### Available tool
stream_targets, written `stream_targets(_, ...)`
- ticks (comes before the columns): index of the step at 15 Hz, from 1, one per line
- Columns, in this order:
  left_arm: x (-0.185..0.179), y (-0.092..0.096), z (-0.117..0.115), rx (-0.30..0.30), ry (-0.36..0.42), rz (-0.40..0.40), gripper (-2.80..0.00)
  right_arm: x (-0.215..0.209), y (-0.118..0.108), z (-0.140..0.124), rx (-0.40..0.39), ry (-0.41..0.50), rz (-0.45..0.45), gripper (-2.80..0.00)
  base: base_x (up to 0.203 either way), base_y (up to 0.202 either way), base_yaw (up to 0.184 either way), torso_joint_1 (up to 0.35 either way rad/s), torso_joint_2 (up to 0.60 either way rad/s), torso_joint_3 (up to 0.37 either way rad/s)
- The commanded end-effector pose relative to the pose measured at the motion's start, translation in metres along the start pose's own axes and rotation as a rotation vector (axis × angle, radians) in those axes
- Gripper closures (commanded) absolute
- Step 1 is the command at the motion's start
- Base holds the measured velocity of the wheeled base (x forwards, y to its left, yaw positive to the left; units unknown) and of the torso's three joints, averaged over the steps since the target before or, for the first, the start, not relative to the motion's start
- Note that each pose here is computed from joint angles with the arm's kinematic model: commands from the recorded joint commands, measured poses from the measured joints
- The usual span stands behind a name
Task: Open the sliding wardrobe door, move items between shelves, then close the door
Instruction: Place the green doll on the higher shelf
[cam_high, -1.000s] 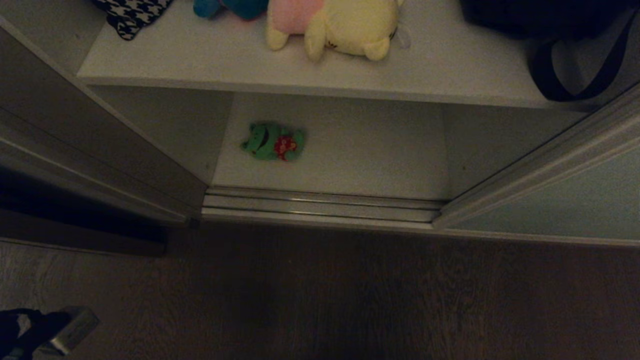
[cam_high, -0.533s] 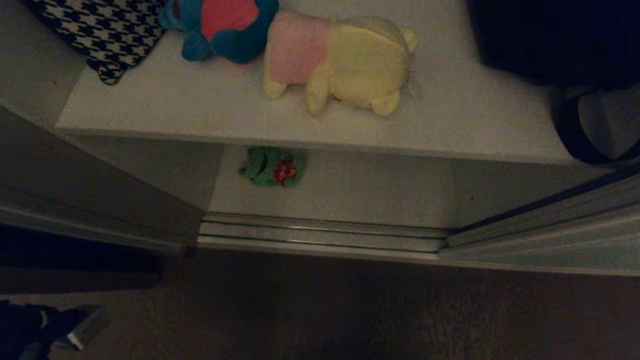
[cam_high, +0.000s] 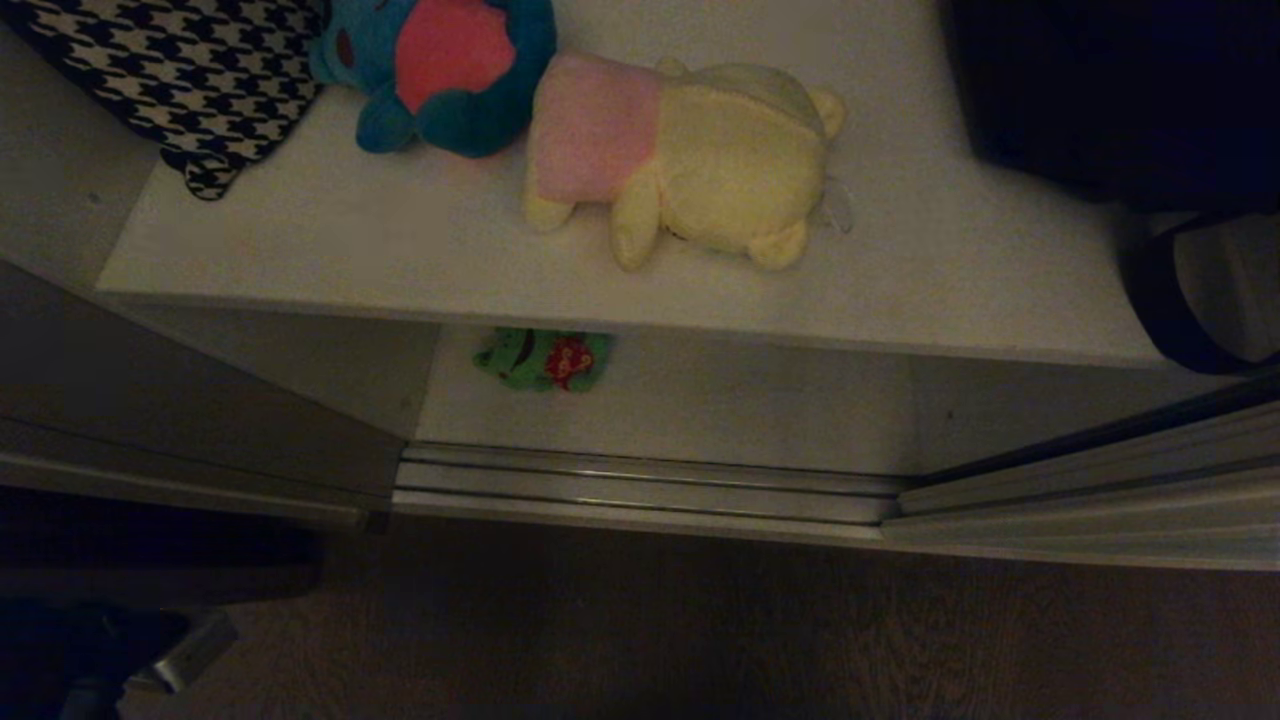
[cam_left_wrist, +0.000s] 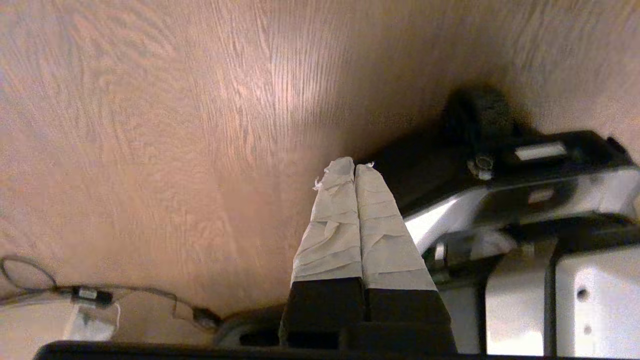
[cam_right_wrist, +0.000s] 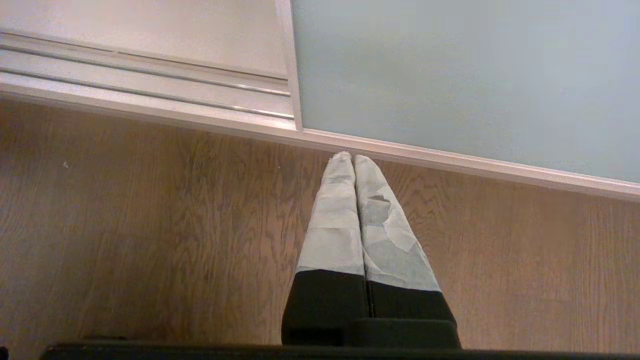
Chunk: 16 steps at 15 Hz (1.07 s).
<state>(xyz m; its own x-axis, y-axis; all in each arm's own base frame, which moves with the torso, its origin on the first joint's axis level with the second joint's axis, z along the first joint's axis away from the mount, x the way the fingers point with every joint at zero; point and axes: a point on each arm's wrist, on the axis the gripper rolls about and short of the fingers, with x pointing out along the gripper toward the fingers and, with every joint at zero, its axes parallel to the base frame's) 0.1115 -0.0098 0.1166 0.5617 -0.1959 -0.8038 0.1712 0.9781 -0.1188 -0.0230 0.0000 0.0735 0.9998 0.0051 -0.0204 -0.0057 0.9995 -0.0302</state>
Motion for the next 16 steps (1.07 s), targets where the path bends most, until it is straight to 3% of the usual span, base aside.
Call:
stream_targets(1,0.013,0.002,0.004,-0.010,0.035,-0.002,0.00,0.000,0.000,0.000,0.000,0.000,0.001,0.00,0.000,0.000,0.000,0.000,0.00,0.000)
stream_targets(3,0.021,0.004,0.015,0.008,-0.097,0.004,0.00,0.000,0.000,0.000,0.000,0.000,0.000,0.00,0.000,0.000,0.000,0.000,0.00,0.000)
stream_targets(7,0.049,0.009,0.030,0.030,-0.184,0.005,0.00,0.000,0.000,0.000,0.000,0.001,0.001,0.00,0.000,0.000,0.000,0.000,0.00,0.000)
stream_targets(11,0.090,0.013,0.041,0.030,-0.129,-0.014,0.00,0.000,0.000,0.000,0.000,-0.001,0.001,0.00,0.000,0.000,0.000,0.000,0.00,0.000)
stream_targets(16,0.132,0.015,0.071,0.083,-0.249,-0.016,0.00,0.000,0.000,0.000,0.000,-0.001,0.001,0.00,0.000,0.000,0.000,0.000,0.00,0.000)
